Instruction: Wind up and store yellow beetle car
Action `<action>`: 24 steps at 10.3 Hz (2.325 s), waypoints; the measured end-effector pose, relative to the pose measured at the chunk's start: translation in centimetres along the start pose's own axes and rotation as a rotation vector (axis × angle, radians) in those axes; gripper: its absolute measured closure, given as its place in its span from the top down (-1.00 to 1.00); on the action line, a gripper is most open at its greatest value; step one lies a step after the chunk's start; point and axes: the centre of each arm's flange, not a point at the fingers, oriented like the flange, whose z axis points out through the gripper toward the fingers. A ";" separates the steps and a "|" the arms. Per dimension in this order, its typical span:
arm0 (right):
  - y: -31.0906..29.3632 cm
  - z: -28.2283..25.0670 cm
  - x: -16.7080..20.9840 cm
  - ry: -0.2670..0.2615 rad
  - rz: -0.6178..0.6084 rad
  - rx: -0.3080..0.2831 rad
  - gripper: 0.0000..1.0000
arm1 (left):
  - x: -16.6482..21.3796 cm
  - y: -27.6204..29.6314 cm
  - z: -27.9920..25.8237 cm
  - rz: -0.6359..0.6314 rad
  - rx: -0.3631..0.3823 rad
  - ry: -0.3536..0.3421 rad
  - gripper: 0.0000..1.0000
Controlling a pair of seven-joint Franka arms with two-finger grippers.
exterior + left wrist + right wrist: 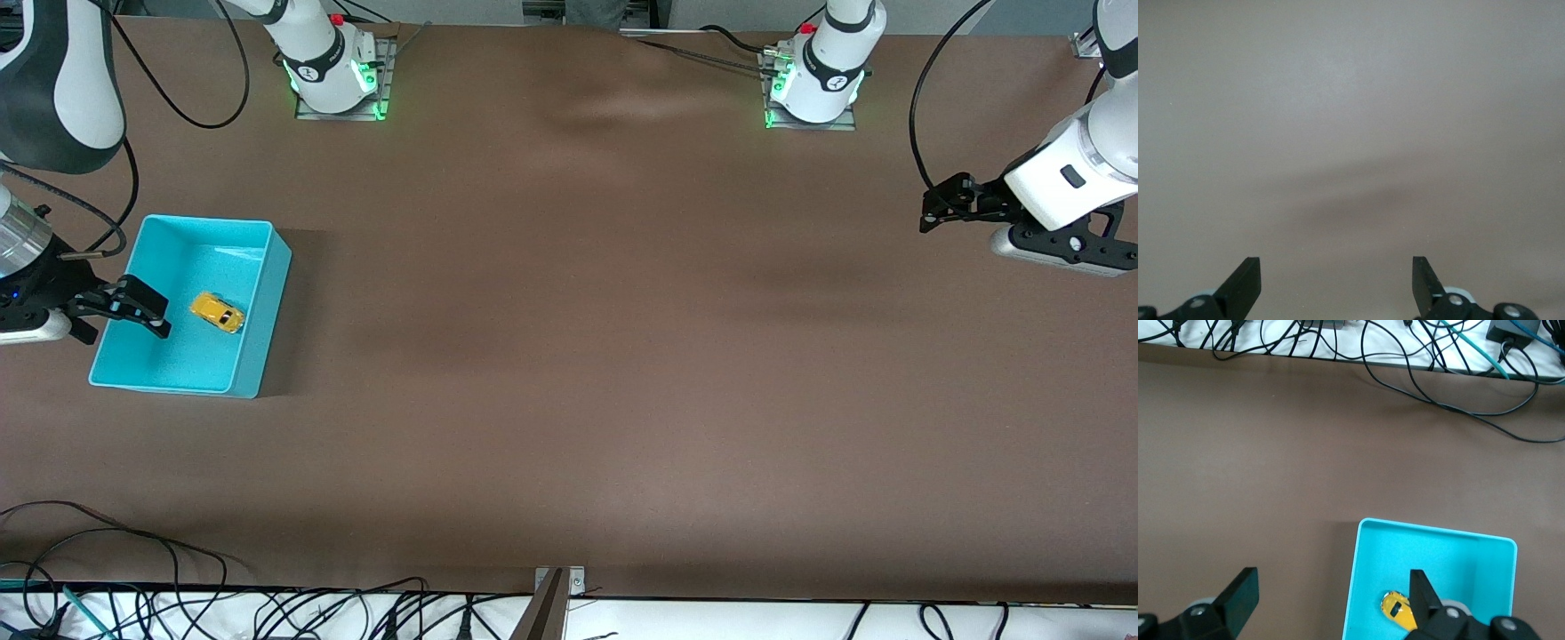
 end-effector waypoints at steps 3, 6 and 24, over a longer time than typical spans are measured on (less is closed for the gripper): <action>-0.5 -1.1 -0.2 -0.061 0.046 -0.005 1.00 | 0.0 0.0 0.0 0.000 0.000 0.000 1.00; -1.6 -1.1 -0.2 -0.071 0.042 -0.008 1.00 | 0.0 0.0 0.0 0.000 0.000 0.000 1.00; -1.9 -1.8 -1.5 -0.079 0.100 -0.021 1.00 | 0.0 0.0 0.0 0.000 0.000 -0.001 1.00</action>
